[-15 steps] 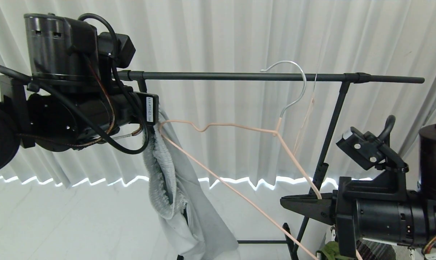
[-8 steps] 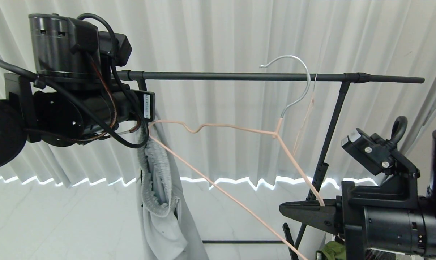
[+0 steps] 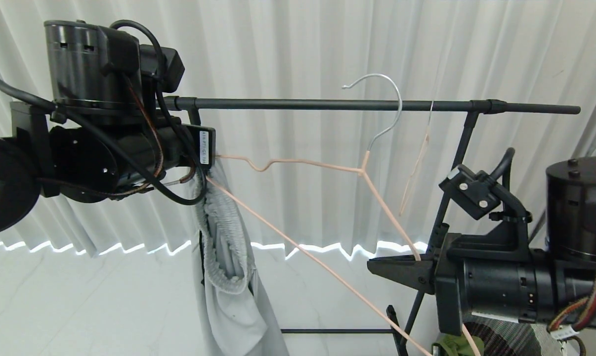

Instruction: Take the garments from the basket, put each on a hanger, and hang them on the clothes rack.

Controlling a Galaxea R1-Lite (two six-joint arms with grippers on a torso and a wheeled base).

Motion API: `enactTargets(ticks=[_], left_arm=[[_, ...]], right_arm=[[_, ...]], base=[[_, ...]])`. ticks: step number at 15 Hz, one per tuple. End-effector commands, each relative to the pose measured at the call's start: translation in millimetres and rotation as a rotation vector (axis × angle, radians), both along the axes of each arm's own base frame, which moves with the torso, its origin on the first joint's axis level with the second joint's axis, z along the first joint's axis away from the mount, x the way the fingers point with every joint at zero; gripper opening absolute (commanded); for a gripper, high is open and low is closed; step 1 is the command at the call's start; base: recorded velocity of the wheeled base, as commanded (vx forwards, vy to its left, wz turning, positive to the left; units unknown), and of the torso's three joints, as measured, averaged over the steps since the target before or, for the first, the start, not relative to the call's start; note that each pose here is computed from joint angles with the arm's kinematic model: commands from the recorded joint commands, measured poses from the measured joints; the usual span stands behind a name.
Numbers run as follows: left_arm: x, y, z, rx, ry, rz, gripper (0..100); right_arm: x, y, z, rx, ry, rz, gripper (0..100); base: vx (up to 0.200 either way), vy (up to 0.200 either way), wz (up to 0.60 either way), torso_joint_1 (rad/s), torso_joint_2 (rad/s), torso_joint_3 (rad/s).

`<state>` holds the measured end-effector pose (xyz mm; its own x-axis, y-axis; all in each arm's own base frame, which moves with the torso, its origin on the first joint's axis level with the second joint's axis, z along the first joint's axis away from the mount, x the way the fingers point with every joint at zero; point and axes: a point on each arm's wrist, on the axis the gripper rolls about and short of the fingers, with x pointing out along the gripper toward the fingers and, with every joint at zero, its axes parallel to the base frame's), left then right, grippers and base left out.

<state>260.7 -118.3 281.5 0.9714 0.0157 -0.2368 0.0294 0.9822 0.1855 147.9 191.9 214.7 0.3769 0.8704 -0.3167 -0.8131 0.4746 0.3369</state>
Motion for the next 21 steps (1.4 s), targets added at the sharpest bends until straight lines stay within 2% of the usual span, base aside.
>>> enactTargets(ticks=[1, 4, 6, 11, 17, 21], left_arm=[[-2, 0, 1, -0.001, -0.004, -0.003, 0], [-3, -1, 2, -0.002, -0.007, -0.006, 0], [-3, -1, 1, 0.005, -0.007, 0.014, 0], [11, -8, -8, 0.033, 0.014, 0.071, 0], [23, -13, -6, 0.024, 0.003, 0.074, 0], [23, -12, 4, 0.02, -0.03, 0.116, 0]], right_arm=[[11, 10, -1, -0.001, 0.019, -0.016, 0], [26, 21, 4, 0.008, 0.019, -0.094, 0], [30, 26, 2, 0.002, 0.022, -0.105, 0], [11, 38, 2, 0.002, 0.025, -0.023, 0], [-3, 56, -5, 0.014, 0.109, 0.018, 0], [8, 54, -1, 0.037, 0.129, -0.1, 0]], base=[[0.0, 0.0, 0.0, 0.0, 0.0, 0.0], [0.0, 0.0, 0.0, 0.0, 0.0, 0.0], [0.0, 0.0, 0.0, 0.0, 0.0, 0.0], [0.0, 0.0, 0.0, 0.0, 0.0, 0.0], [0.0, 0.0, 0.0, 0.0, 0.0, 0.0], [0.0, 0.0, 0.0, 0.0, 0.0, 0.0]])
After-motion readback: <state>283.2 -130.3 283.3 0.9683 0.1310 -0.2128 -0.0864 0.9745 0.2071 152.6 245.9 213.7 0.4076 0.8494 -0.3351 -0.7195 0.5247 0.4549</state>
